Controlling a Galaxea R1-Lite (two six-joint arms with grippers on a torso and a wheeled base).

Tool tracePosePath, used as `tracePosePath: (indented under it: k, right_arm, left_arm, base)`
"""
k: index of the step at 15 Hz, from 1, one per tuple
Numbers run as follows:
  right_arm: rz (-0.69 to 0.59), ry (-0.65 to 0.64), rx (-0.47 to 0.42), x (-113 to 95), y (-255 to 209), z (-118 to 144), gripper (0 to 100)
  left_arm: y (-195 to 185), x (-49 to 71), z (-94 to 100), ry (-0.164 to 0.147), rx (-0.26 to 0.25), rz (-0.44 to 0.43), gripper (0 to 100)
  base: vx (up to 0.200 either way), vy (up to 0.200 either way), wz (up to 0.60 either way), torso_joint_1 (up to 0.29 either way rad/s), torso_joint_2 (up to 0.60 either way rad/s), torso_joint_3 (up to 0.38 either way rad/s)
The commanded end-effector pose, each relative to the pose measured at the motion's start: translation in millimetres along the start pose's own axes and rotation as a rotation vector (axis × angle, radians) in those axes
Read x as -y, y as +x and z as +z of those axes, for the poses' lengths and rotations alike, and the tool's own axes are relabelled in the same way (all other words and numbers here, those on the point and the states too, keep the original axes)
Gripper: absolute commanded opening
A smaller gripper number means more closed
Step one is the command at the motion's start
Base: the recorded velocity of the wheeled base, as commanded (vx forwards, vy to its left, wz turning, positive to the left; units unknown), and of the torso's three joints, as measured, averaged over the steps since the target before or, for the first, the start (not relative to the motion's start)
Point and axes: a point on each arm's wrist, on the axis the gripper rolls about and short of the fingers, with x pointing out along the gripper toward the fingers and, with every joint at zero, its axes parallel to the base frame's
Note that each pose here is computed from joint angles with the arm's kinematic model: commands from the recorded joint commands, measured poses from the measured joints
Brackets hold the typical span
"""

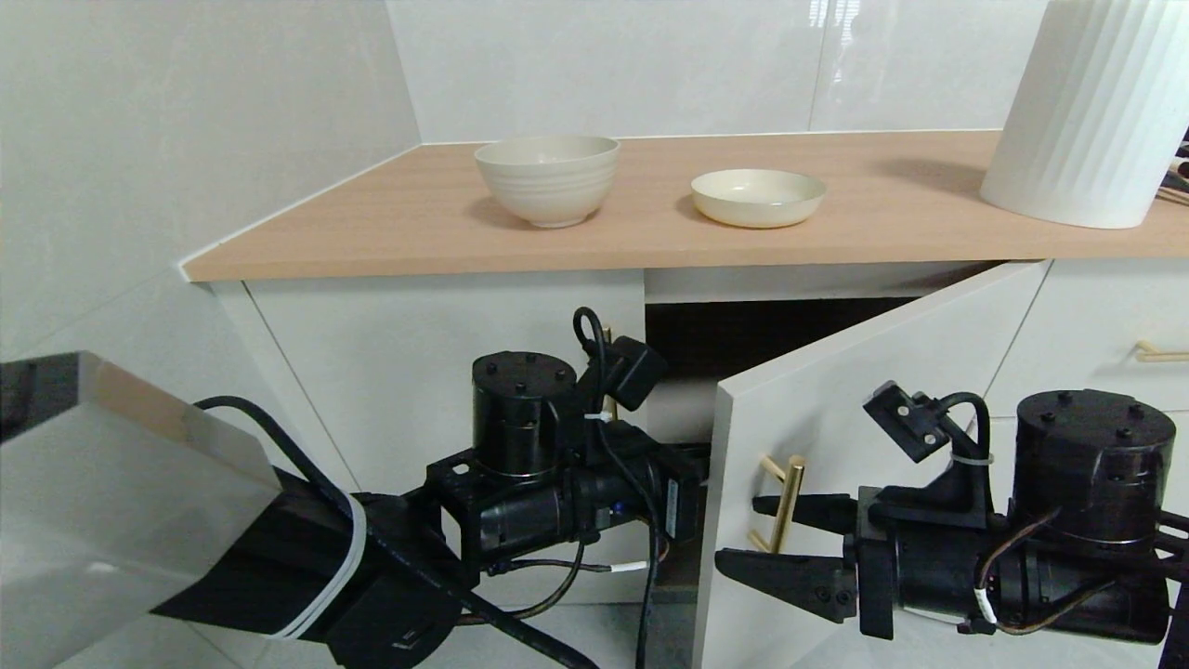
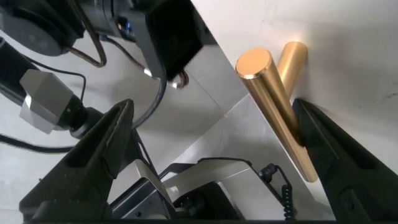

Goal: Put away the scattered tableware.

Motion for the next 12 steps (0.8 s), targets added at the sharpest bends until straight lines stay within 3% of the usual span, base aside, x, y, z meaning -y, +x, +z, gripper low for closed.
tracePosePath:
  k: [1,3,7,12]
  right_arm:
    - [-0.027,-0.007,0.007,6.1,-1.9,0.9,100]
    - [-0.035,-0.002,0.001,9.0,-0.4,-0.6,100]
    - [-0.093,-0.016,0.076,28.3,-6.9,8.3,100]
    - [-0.199,-0.058,0.148,60.8,-18.3,16.8,100]
  left_arm:
    - [2.0,5.2,0.4,0.005,0.002,-0.014,0]
    - [3.5,9.8,-0.7,0.007,-0.002,-0.025,0]
    - [1.8,17.6,2.5,0.015,0.007,-0.043,0]
    - [2.1,20.7,3.2,0.018,0.009,-0.051,0]
  base:
    - [0.0,0.0,0.0,0.0,0.0,0.0]
    - [0.0,0.0,0.0,0.0,0.0,0.0]
    - [0.0,0.0,0.0,0.0,0.0,0.0]
    - [0.0,0.0,0.0,0.0,0.0,0.0]
